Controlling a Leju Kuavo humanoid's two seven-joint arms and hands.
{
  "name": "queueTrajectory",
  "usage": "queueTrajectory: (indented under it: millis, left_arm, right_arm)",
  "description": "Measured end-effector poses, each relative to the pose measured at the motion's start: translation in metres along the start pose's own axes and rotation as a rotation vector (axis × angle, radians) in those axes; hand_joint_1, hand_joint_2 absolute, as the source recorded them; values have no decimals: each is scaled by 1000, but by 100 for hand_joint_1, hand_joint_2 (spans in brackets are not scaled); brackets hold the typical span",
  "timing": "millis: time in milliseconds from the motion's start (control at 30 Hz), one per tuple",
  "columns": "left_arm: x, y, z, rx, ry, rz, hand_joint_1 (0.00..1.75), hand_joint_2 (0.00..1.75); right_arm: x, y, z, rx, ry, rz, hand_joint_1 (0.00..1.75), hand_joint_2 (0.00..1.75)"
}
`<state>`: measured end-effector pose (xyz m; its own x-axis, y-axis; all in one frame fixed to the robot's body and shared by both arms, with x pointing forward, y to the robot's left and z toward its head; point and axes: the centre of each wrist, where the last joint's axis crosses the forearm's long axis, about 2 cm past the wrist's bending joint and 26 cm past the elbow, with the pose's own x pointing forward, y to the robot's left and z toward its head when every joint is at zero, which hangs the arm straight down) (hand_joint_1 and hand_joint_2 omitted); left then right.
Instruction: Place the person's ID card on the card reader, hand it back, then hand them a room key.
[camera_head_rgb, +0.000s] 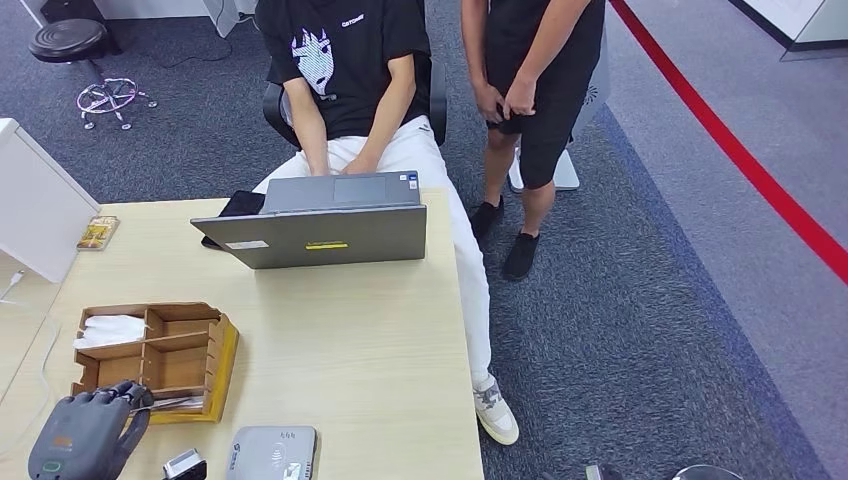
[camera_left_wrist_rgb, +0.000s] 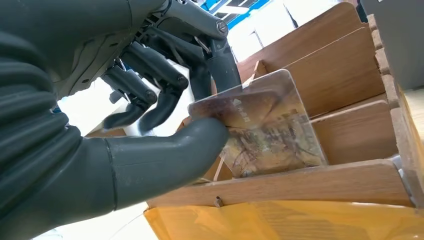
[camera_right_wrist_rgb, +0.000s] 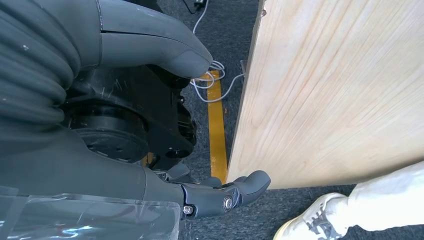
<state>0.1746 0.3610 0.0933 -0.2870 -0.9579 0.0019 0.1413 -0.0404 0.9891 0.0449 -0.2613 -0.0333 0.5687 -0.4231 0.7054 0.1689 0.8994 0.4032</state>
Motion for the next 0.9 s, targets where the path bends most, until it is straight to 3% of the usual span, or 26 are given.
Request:
queueTrajectory:
  millis: [333,700,900]
  left_arm:
    - [4,21,-8,90,-50,6,175,175]
    - [1,96,-33,323,-137,-20,175,175]
    - [-17,131,-54,354,-89,-66,175,175]
  right_arm:
    - [0,0,0,-19,-7,-12,0,175]
    - [-3,2,2,-32,-6,-20,0,175]
    - [-4,4,-1,-1,12,15,0,175]
